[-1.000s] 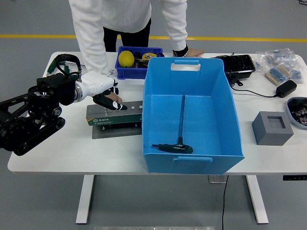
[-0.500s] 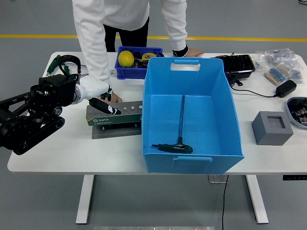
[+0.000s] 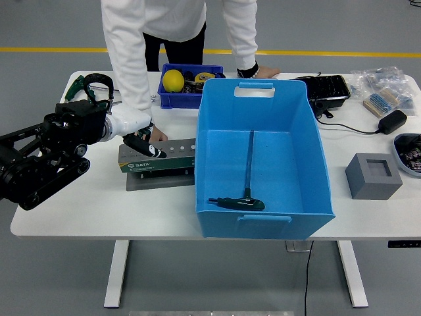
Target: Lift tool from toolbox,place it in box,lift tool from toolbox,place it in box
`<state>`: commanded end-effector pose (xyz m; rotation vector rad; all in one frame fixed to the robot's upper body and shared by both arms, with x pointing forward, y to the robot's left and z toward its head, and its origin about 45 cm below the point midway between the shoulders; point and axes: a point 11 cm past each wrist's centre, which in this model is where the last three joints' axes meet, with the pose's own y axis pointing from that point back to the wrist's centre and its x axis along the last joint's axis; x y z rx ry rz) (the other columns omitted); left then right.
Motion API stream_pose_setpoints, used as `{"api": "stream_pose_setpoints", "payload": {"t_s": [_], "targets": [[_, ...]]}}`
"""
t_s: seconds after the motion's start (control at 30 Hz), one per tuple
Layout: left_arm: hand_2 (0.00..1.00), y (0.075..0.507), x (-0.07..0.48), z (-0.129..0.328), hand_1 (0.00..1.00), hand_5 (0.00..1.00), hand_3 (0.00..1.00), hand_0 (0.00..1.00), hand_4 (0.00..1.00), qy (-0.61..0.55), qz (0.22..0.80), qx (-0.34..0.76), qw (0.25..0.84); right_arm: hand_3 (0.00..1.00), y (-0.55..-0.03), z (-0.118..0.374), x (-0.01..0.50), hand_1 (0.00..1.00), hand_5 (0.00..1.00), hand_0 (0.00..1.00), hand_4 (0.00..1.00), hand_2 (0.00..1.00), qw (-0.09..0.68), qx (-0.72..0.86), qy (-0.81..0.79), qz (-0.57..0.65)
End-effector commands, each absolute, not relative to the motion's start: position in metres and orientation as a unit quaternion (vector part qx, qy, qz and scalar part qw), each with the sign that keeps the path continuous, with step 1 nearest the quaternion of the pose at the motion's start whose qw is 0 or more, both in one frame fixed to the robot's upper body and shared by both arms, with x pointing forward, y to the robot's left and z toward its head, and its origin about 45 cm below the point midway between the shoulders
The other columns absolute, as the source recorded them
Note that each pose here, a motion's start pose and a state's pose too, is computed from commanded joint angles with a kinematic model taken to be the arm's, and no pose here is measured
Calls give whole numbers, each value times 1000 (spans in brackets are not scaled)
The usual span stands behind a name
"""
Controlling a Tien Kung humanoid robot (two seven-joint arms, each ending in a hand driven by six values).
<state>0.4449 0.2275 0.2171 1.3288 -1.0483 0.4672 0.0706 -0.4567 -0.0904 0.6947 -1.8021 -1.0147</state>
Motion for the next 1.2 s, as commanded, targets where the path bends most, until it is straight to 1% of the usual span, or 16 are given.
{"api": "stream_pose_setpoints", "payload": {"t_s": [0.13, 0.17, 0.33, 0.37, 0.53, 0.57, 0.73, 0.77, 0.93, 0.97, 1.1, 1.13, 1.2], "targets": [[487, 228, 445, 215, 539, 916, 488, 593, 941, -457, 202, 585, 639, 558, -456, -91, 70, 639, 719, 679, 790, 714, 462, 282, -732, -413], [451, 228, 445, 215, 503, 913, 423, 581, 935, -456, 202, 586, 639, 558, -456, -91, 70, 639, 719, 679, 790, 713, 462, 282, -732, -413], [451, 229, 445, 214, 503, 913, 423, 581, 935, -459, 203, 583, 639, 558, -456, -91, 69, 639, 719, 679, 790, 713, 464, 282, -731, -413], [312, 228, 445, 214, 348, 873, 321, 492, 916, -461, 204, 581, 639, 558, -456, -91, 69, 639, 718, 679, 790, 714, 464, 282, -731, -413], [312, 228, 445, 213, 348, 873, 321, 492, 916, -466, 200, 579, 638, 558, -456, -91, 68, 639, 718, 679, 790, 714, 464, 282, -731, -414], [216, 228, 445, 212, 232, 778, 252, 431, 904, -467, 200, 579, 638, 557, -455, -91, 68, 639, 719, 678, 790, 715, 464, 281, -731, -414], [216, 229, 444, 209, 232, 778, 252, 431, 904, -470, 197, 578, 636, 557, -455, -91, 67, 639, 719, 678, 790, 715, 464, 281, -731, -415], [164, 230, 444, 209, 165, 670, 194, 366, 903, -472, 198, 578, 636, 558, -455, -91, 67, 640, 719, 678, 790, 714, 464, 281, -731, -415], [164, 233, 447, 210, 165, 670, 194, 366, 903, -481, 208, 570, 633, 558, -456, -91, 68, 640, 719, 678, 790, 714, 463, 281, -732, -414], [123, 233, 448, 211, 104, 525, 139, 247, 900, -483, 212, 567, 632, 558, -456, -91, 68, 639, 719, 678, 790, 714, 462, 281, -732, -414], [123, 237, 451, 213, 104, 525, 139, 247, 900, -495, 224, 558, 627, 558, -456, -91, 69, 639, 719, 678, 790, 714, 462, 282, -732, -414], [88, 237, 451, 214, 52, 393, 107, 132, 873, -498, 226, 556, 626, 558, -456, -91, 69, 639, 718, 678, 789, 714, 462, 282, -732, -414], [88, 237, 452, 216, 52, 393, 107, 132, 873, -507, 230, 549, 623, 558, -456, -91, 69, 639, 718, 678, 789, 714, 462, 281, -732, -414]]}}
